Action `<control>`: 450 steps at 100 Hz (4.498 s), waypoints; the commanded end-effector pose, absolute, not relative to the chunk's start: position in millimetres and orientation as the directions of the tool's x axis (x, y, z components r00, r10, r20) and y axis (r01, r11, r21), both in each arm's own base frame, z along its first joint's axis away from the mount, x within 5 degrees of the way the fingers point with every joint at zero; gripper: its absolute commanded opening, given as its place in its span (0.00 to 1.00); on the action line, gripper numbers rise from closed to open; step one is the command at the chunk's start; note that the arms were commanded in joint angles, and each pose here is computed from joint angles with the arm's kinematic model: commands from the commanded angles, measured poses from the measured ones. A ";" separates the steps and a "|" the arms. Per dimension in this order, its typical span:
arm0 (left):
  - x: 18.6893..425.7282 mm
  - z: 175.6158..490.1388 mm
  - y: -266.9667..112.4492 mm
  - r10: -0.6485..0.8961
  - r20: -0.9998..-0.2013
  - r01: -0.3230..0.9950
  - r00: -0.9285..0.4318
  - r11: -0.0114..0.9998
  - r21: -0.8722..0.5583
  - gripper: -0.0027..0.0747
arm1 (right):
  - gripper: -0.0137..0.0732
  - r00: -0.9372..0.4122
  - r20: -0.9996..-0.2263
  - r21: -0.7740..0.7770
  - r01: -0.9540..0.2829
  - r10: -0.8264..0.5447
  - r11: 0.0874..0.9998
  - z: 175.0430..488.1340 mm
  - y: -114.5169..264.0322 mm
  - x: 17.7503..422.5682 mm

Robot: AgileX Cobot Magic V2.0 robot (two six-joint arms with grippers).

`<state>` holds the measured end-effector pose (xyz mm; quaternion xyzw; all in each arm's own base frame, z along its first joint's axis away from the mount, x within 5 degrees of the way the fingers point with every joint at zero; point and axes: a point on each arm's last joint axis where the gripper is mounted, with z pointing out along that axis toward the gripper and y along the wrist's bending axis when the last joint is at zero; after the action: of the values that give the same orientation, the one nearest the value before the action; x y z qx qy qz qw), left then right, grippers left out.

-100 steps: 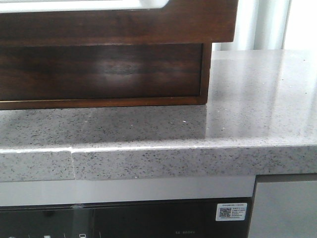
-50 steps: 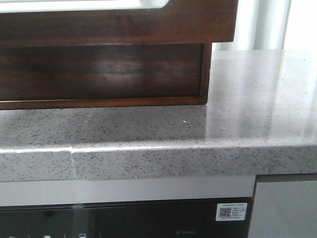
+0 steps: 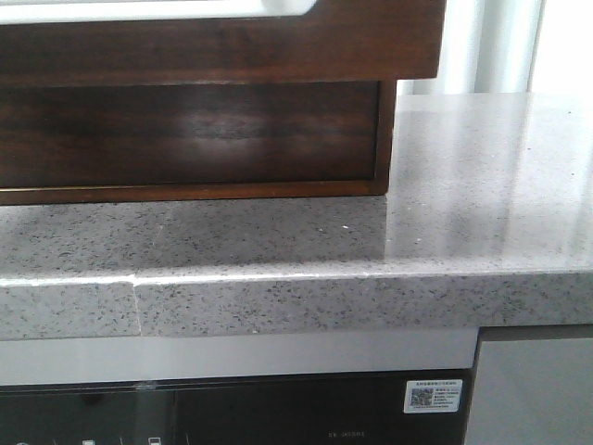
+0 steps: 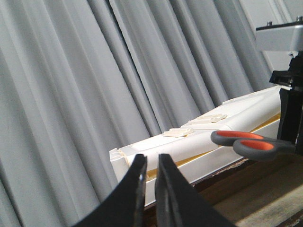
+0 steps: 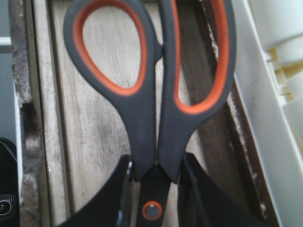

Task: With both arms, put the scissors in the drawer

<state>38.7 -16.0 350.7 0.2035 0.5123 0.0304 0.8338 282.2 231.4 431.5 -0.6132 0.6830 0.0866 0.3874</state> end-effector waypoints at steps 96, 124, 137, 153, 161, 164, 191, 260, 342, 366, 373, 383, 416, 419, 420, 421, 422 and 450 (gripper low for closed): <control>34.0 364.3 -17.6 0.211 -0.819 0.175 0.533 0.920 0.351 0.04 | 0.01 0.024 -0.577 -0.287 -0.942 -0.816 0.176 389.8 252.5 308.9; 34.0 364.3 -17.6 0.211 -0.819 0.175 0.533 0.920 0.351 0.04 | 0.04 0.023 -0.581 -0.284 -0.943 -0.814 0.176 389.9 252.8 308.6; 33.9 364.4 -17.7 0.210 -0.819 0.176 0.535 0.920 0.351 0.04 | 0.18 0.021 -0.593 -0.277 -0.944 -0.805 0.179 390.6 253.9 308.2; 33.9 364.5 -17.7 0.210 -0.818 0.176 0.535 0.920 0.351 0.04 | 0.37 0.023 -0.598 -0.283 -0.941 -0.801 0.184 391.2 254.3 308.9; 33.9 364.5 -17.7 0.210 -0.818 0.176 0.535 0.920 0.351 0.04 | 0.38 0.024 -0.600 -0.284 -0.941 -0.800 0.185 391.3 254.4 309.1; 33.9 364.5 -17.7 0.210 -0.818 0.176 0.535 0.920 0.351 0.04 | 0.38 0.024 -0.600 -0.285 -0.940 -0.799 0.186 391.4 254.4 309.2; 33.9 364.5 -17.7 0.210 -0.818 0.176 0.535 0.920 0.351 0.04 | 0.38 0.037 -0.619 -0.298 -0.935 -0.784 0.191 405.2 253.7 306.9; 33.5 364.6 -17.8 0.222 -0.812 0.170 0.539 0.916 0.363 0.04 | 0.03 0.111 -0.776 -0.348 -0.896 -0.621 0.276 503.6 213.4 242.9; -0.2 340.3 8.8 0.034 -0.930 0.156 0.366 0.983 0.097 0.04 | 0.05 0.235 -0.917 -0.392 -0.689 -0.323 0.610 503.2 116.1 132.2; -0.2 340.3 8.7 0.028 -0.931 0.160 0.365 0.983 0.092 0.04 | 0.05 0.350 -0.916 -0.374 -0.563 -0.197 0.737 442.3 65.3 77.1; 0.2 339.7 8.6 0.028 -0.931 0.160 0.363 0.983 0.092 0.04 | 0.05 0.375 -0.910 -0.369 -0.542 -0.176 0.755 421.2 52.0 60.7; 1.3 338.1 8.1 0.029 -0.932 0.161 0.360 0.983 0.093 0.04 | 0.05 0.392 -0.908 -0.355 -0.535 -0.147 0.767 393.6 37.0 40.5; 17.4 310.3 1.4 0.012 -0.958 0.198 0.286 0.978 0.071 0.04 | 0.05 0.415 -0.907 -0.310 -0.545 -0.070 0.779 322.0 12.0 3.8; 18.9 307.3 0.8 0.014 -0.960 0.200 0.279 0.977 0.072 0.04 | 0.05 0.395 -0.914 -0.316 -0.559 -0.090 0.767 318.8 13.6 4.5; 19.1 306.9 0.7 0.014 -0.960 0.200 0.279 0.977 0.073 0.04 | 0.05 0.380 -0.919 -0.319 -0.567 -0.103 0.759 316.6 15.0 5.6; 19.1 307.0 0.6 0.014 -0.960 0.201 0.281 0.977 0.073 0.04 | 0.05 0.373 -0.921 -0.320 -0.571 -0.108 0.756 315.9 15.6 6.1; 19.9 305.5 0.4 0.015 -0.961 0.201 0.276 0.977 0.073 0.04 | 0.05 0.363 -0.924 -0.322 -0.578 -0.117 0.750 314.2 16.4 6.7; 31.3 279.5 -3.5 0.021 -0.980 0.215 0.196 0.975 0.064 0.04 | 0.05 0.282 -0.943 -0.315 -0.582 -0.177 0.750 283.7 23.5 17.5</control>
<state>38.1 -3.1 269.8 0.0956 0.6730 -0.0456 0.7320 18.3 27.8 273.9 -0.3600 0.6136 0.1434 0.6880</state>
